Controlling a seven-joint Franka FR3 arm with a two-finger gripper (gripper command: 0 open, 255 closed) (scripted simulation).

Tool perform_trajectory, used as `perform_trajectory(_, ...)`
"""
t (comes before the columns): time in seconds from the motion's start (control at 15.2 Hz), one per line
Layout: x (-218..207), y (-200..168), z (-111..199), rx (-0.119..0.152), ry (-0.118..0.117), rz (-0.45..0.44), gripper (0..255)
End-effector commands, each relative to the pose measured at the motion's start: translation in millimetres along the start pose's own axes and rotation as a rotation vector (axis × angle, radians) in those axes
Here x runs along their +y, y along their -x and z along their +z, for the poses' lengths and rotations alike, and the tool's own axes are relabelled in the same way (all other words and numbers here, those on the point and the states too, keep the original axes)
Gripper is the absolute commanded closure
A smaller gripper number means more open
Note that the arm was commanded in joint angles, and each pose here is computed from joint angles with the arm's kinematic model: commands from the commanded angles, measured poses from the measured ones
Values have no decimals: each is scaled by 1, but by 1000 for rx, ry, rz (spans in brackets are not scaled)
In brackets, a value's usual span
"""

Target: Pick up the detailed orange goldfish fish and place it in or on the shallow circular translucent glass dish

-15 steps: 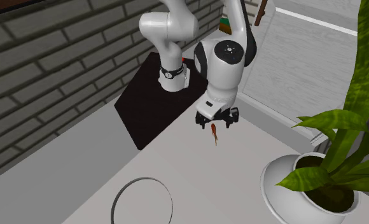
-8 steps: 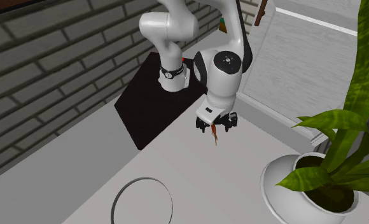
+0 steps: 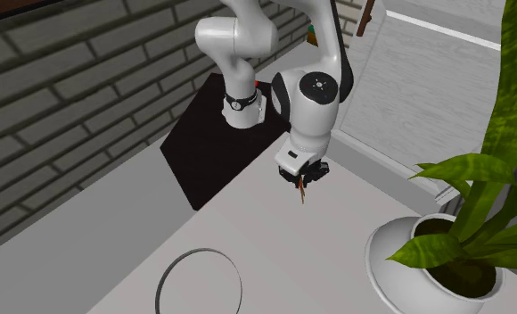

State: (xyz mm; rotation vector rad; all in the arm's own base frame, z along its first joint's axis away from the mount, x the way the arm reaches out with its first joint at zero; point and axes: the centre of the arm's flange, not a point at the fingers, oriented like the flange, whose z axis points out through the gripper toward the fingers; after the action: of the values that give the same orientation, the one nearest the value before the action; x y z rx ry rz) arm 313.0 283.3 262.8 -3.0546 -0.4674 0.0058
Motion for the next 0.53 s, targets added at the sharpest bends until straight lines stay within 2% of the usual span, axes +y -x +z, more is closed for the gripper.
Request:
perform_trajectory(0.0,0,0,0,0,0,0,255)
perform_trajectory(0.46,0,0,-5,0,0,0,255)
